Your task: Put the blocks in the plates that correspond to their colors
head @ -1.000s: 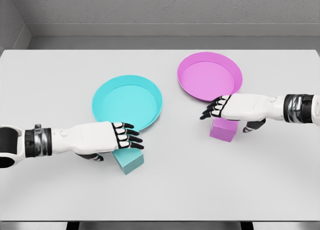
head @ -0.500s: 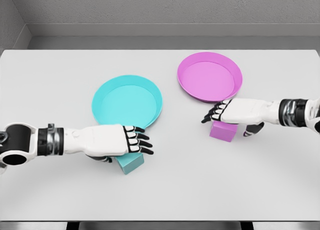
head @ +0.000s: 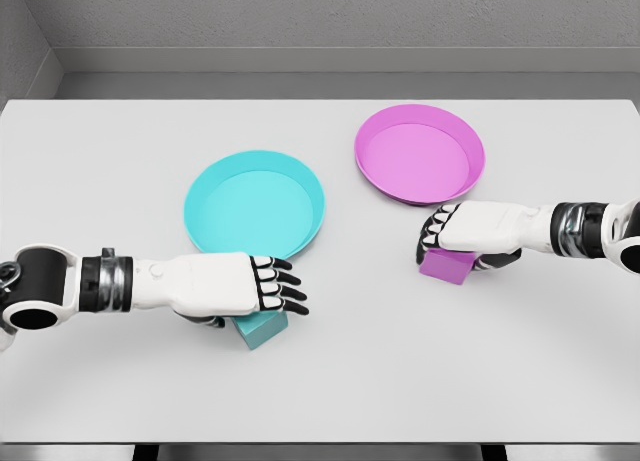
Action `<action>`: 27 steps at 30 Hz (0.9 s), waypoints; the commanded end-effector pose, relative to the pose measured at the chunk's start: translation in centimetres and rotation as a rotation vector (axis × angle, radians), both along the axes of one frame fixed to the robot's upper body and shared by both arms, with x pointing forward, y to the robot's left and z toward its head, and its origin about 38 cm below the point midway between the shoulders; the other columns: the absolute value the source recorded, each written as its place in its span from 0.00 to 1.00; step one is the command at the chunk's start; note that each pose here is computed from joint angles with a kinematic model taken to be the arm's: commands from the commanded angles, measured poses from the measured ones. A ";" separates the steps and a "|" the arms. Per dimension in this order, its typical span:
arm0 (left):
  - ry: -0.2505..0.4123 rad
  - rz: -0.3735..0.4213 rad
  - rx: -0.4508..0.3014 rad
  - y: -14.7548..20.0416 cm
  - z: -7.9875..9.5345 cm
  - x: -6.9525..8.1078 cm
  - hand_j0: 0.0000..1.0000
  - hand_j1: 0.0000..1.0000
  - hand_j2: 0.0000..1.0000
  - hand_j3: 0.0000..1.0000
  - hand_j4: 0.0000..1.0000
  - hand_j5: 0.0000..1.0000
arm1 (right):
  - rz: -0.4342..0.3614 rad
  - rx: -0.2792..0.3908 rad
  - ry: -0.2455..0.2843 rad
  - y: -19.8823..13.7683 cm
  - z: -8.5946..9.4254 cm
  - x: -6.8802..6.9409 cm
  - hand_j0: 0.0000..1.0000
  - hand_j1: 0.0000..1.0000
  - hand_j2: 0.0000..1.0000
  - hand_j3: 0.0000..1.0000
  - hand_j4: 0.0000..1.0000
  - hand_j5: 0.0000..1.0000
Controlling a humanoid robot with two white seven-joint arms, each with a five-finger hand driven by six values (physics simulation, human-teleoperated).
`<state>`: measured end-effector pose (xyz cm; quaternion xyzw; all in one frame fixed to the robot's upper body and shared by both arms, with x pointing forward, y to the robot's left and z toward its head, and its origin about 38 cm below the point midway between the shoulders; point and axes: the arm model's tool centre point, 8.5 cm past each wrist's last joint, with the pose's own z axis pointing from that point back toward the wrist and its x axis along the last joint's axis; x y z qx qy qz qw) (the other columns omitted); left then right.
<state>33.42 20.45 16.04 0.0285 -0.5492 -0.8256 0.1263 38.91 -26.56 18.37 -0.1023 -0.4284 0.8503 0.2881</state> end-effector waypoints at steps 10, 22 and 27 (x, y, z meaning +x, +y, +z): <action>0.024 -0.024 0.086 -0.4 -0.6 -0.1 0.52 0.52 0.52 0.52 0.52 0.52 | 0.007 0.008 -0.040 0.3 1.6 0.6 0.50 0.50 0.50 0.50 0.50 0.50; 0.004 -0.002 0.109 1.0 0.3 0.5 0.54 0.54 0.54 0.54 0.54 0.54 | -0.105 0.043 -0.156 -0.7 6.3 3.1 0.50 0.50 0.50 0.50 0.50 0.50; -0.005 0.033 0.161 3.3 0.8 0.6 0.54 0.54 0.54 0.54 0.54 0.54 | -0.187 0.057 -0.164 -0.5 6.7 4.1 0.50 0.50 0.50 0.50 0.50 0.50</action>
